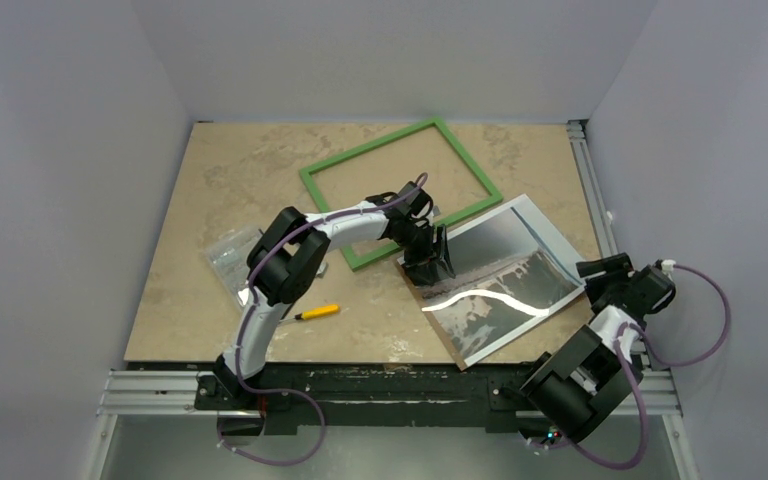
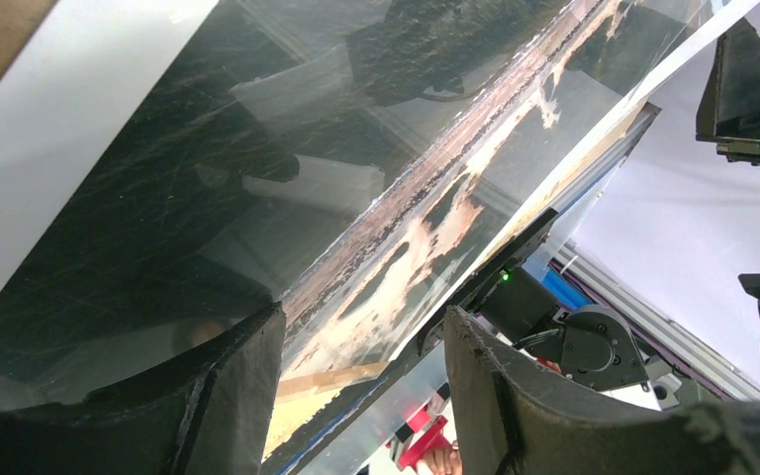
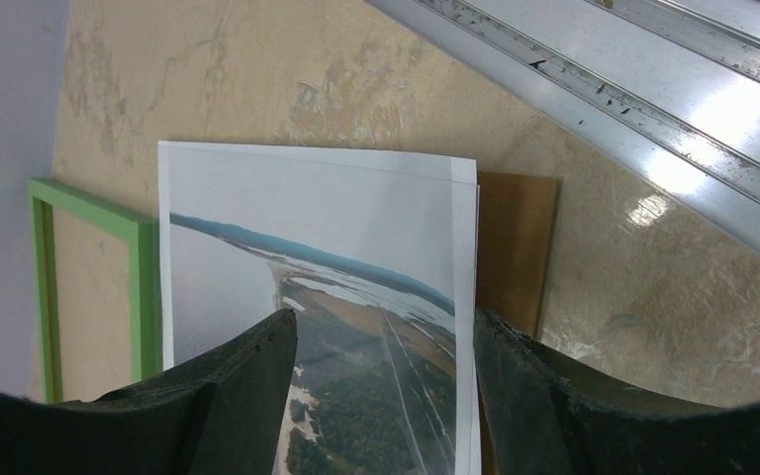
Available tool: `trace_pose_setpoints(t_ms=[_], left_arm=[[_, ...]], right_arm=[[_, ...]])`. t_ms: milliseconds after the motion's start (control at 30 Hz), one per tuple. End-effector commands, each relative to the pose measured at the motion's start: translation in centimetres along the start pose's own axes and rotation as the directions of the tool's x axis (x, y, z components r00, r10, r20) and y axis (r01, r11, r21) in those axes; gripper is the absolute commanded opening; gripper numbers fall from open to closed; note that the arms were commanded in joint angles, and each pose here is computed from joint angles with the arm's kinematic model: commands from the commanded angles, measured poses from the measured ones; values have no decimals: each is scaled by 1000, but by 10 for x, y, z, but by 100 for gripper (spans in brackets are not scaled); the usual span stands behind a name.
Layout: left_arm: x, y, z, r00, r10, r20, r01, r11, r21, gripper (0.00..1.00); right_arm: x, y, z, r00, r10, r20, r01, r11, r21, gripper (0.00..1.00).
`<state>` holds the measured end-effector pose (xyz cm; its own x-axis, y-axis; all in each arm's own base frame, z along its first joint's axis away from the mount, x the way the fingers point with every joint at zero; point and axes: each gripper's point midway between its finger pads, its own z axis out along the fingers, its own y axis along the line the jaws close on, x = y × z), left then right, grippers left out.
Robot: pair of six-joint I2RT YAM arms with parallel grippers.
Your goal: Take the photo out of the frame
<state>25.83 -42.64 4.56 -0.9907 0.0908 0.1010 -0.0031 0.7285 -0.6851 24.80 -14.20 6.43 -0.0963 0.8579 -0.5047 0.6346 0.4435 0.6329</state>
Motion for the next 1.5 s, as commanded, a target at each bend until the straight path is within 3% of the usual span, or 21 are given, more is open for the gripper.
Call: trace_pose_setpoints(t_ms=[0, 167, 367, 600, 700, 767, 933, 1033, 1267, 1467], left_arm=[[-11, 20, 6, 998, 24, 58, -20, 997, -71, 59], [-10, 15, 3, 998, 28, 60, -25, 998, -56, 59], [-8, 2, -4, 996, 56, 67, -55, 998, -16, 59], [1, -33, -20, 985, 146, 88, -151, 987, 58, 60], [5, -53, -38, 973, 196, 125, -208, 974, 89, 61], [5, -68, -55, 956, 231, 179, -254, 960, 119, 62], [16, -94, -94, 889, 333, 315, -391, 909, 143, 67], [33, -98, -106, 829, 425, 363, -485, 870, 89, 68], [86, -97, -81, 616, 677, 403, -704, 703, -106, 65], [133, -86, -61, 499, 763, 410, -806, 582, -104, 63]], right_arm=[[5, 23, -1, 999, -8, -45, 2, 992, -124, 62], [18, 37, 0, 994, 16, -111, -42, 972, -231, 52], [31, 33, 0, 990, 4, -144, -41, 968, -249, 44], [35, 39, -5, 986, -13, -164, -34, 959, -282, 28], [31, 44, -12, 988, -16, -157, -29, 960, -278, 24], [29, 42, -16, 989, -9, -150, -29, 969, -245, 16], [31, 42, -21, 987, 15, -160, -51, 974, -221, 8], [33, 43, -21, 984, 20, -175, -59, 973, -222, 0], [36, 38, -23, 977, 11, -211, -51, 982, -182, 0], [32, 41, -26, 977, 0, -215, -38, 984, -173, 0]])
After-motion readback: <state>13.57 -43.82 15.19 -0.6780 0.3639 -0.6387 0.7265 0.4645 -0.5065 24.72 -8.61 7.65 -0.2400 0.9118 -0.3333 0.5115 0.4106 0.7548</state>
